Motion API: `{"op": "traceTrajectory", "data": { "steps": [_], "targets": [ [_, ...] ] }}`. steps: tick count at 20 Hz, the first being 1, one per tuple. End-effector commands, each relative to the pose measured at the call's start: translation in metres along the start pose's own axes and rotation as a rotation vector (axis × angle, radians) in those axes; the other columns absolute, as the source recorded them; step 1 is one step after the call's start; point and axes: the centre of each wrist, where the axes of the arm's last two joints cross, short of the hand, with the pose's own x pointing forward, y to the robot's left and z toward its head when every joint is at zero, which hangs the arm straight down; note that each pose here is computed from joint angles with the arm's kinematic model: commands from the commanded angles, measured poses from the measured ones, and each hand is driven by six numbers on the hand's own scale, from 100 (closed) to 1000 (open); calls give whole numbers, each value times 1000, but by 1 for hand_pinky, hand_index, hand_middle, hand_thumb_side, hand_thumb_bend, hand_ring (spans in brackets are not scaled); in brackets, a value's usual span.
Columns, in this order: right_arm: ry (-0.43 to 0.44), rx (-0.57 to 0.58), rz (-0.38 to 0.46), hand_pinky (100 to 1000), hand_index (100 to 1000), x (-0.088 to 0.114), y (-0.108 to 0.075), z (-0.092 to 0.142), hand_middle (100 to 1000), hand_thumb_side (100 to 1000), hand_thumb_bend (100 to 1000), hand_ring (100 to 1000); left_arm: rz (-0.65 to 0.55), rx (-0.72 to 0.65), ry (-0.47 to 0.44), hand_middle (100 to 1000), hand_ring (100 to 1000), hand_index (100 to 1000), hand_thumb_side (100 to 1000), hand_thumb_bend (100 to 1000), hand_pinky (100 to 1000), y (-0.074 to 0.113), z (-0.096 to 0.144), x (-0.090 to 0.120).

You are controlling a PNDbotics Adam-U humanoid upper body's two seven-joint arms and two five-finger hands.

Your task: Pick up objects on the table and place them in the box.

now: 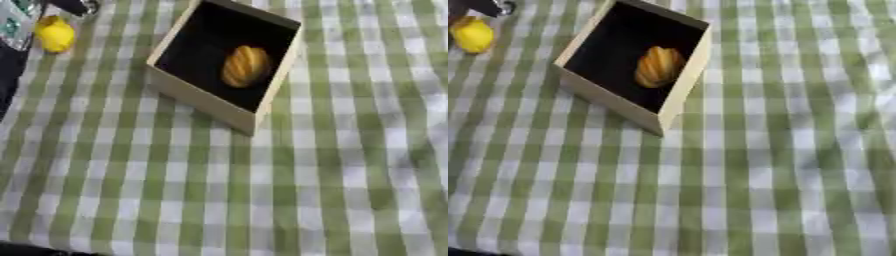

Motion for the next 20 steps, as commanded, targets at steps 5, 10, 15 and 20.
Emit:
{"op": "traceTrajectory", "data": {
  "steps": [5, 10, 15, 20],
  "targets": [
    [-58, 12, 17, 931, 904, 8, -5, -11, 711, 633, 100, 818, 30, 24, 70, 785, 876, 894, 221, 412, 793, 15, -2, -17],
    [-57, 10, 15, 932, 905, 8, -5, -11, 710, 636, 100, 819, 30, 4, 92, 771, 874, 883, 205, 401, 787, 10, -4, -20],
    [-47, 6, 14, 933, 906, 8, -5, -8, 710, 638, 100, 819, 44, -27, 88, 673, 789, 824, 185, 324, 724, 11, -4, -18],
    [-26, 12, 18, 934, 906, 6, -6, -4, 708, 638, 100, 819, 93, -29, 39, 757, 843, 898, 337, 371, 771, 30, -2, -8]
  ]
}}
